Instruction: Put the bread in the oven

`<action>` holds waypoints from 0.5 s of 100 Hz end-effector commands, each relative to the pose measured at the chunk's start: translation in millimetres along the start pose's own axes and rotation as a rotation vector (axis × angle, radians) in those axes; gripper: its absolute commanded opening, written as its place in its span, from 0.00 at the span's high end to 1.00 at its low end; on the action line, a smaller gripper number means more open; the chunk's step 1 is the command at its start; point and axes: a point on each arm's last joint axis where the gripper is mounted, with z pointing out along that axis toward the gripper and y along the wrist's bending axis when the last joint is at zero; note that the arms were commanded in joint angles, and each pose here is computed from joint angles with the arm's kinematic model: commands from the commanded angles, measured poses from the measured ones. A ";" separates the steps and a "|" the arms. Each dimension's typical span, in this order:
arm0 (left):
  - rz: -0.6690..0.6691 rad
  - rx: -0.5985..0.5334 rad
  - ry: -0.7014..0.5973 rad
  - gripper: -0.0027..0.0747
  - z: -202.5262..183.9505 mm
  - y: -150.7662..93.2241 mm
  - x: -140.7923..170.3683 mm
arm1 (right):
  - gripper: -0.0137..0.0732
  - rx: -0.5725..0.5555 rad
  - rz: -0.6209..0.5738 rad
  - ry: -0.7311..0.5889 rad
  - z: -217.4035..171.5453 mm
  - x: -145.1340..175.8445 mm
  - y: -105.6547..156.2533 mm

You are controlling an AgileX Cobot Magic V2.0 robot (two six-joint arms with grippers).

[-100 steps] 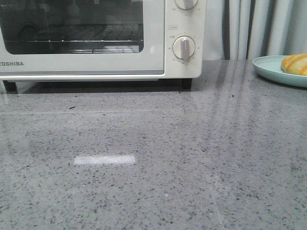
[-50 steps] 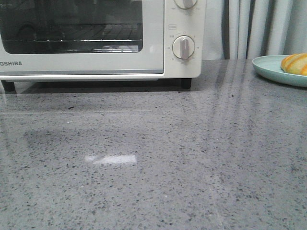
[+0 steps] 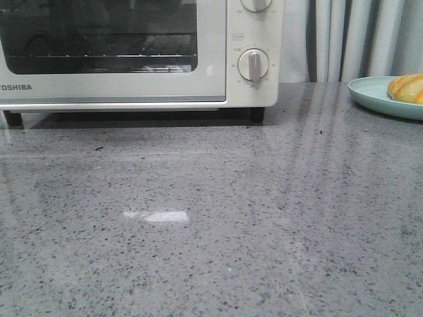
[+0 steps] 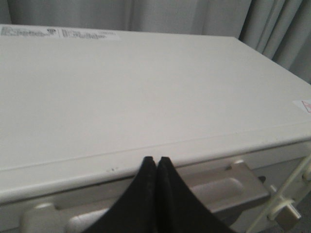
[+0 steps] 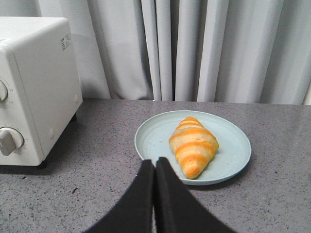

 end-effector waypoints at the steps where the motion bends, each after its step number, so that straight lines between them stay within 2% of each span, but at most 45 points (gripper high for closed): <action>1: 0.000 -0.004 -0.022 0.99 0.4 1.4 -8.9 | 0.91 0.013 -0.020 -0.068 1.0 -13.4 -1.4; 34: 0.027 0.072 0.240 0.99 -12.9 -6.6 12.3 | 0.91 -0.011 0.005 -0.021 1.2 -9.2 0.8; 50: 0.043 0.118 0.268 0.99 -37.6 -16.5 21.6 | 0.91 -0.015 0.012 -0.016 1.2 -8.6 1.1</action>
